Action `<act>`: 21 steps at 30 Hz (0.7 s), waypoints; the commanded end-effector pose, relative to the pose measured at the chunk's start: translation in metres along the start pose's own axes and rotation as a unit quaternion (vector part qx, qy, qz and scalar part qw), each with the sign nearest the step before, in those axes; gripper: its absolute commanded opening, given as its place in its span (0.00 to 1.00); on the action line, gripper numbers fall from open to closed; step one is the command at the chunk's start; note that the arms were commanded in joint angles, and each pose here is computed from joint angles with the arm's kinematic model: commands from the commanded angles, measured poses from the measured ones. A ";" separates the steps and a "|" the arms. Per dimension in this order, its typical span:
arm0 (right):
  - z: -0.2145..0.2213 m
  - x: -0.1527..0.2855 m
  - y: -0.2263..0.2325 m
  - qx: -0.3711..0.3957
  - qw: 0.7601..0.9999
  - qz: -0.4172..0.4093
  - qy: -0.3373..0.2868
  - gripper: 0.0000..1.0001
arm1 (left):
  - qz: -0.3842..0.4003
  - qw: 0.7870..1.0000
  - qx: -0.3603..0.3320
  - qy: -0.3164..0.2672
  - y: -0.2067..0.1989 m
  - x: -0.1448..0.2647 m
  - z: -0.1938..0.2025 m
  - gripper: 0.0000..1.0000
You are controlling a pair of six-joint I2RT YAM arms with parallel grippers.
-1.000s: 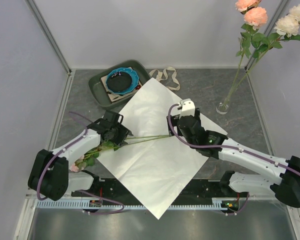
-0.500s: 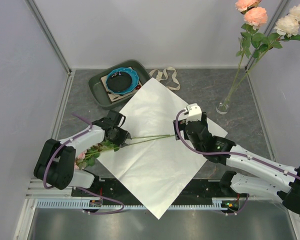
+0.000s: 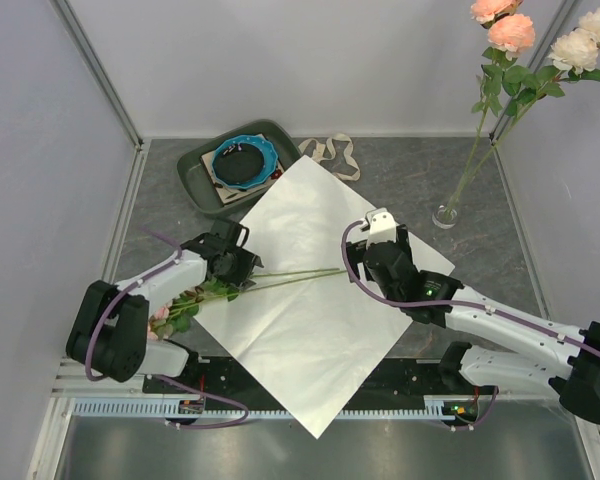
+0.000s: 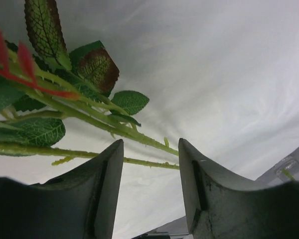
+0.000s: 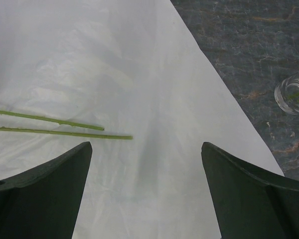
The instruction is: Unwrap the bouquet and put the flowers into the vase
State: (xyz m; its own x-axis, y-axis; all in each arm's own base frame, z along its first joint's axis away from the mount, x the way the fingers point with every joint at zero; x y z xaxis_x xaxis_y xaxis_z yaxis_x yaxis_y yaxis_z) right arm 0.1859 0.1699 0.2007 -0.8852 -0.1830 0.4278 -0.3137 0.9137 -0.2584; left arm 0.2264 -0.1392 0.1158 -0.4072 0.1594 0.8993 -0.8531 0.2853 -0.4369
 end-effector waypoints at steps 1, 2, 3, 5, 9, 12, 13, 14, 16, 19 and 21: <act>-0.016 0.004 -0.002 -0.014 0.999 -0.004 -0.029 0.98 | 0.001 0.999 0.042 0.000 -0.015 -0.012 -0.002 0.53; -0.017 0.005 -0.003 -0.016 0.999 -0.003 -0.031 0.98 | 0.005 0.999 0.043 0.000 -0.018 -0.015 -0.002 0.51; -0.016 0.006 -0.003 -0.016 0.999 -0.004 -0.031 0.98 | -0.002 0.999 0.044 0.000 -0.016 -0.019 -0.002 0.49; -0.015 0.008 -0.005 -0.017 0.999 -0.003 -0.031 0.98 | -0.004 0.999 0.046 -0.010 -0.017 -0.022 -0.005 0.45; -0.014 0.011 -0.008 -0.019 0.999 -0.001 -0.031 0.98 | 0.003 0.999 0.035 -0.018 -0.018 -0.020 -0.006 0.21; -0.014 0.012 -0.008 -0.020 0.999 0.000 -0.031 0.98 | 0.023 0.999 0.025 -0.024 -0.022 -0.012 -0.007 0.09; -0.015 0.011 -0.008 -0.020 0.999 -0.001 -0.031 0.98 | 0.036 0.999 0.025 -0.025 -0.025 -0.006 -0.008 0.05; -0.015 0.011 -0.007 -0.020 0.999 -0.002 -0.031 0.98 | 0.043 0.999 0.024 -0.023 -0.026 -0.002 -0.007 0.02; -0.019 0.009 -0.005 -0.018 0.999 -0.006 -0.029 0.98 | 0.078 0.996 0.022 -0.021 -0.034 0.013 -0.007 0.02; -0.023 0.007 -0.003 -0.018 0.999 -0.009 -0.030 0.98 | 0.143 0.989 0.016 -0.023 -0.047 0.036 -0.008 0.02; -0.027 0.007 -0.002 -0.020 0.999 -0.011 -0.033 0.98 | 0.183 0.983 0.002 -0.028 -0.053 0.051 -0.008 0.02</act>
State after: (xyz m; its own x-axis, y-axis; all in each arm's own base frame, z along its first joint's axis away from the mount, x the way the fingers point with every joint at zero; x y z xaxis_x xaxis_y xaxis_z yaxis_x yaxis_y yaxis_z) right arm 0.1835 0.1672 0.2073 -0.8894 -0.1960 0.4130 -0.3165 0.9159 -0.2470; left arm 0.2410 -0.1399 0.1370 -0.5160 0.1828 0.8369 -0.8073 0.2228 -0.5464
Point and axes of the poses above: each gripper's point midway between its finger pads, its own x axis back along the fingers, its own y axis along the line the jaws close on, z = x × y, the point moved 8 cm from there along x, back along the fingers, and after that the axes turned 10 degrees about x, right-handed, at the moved point
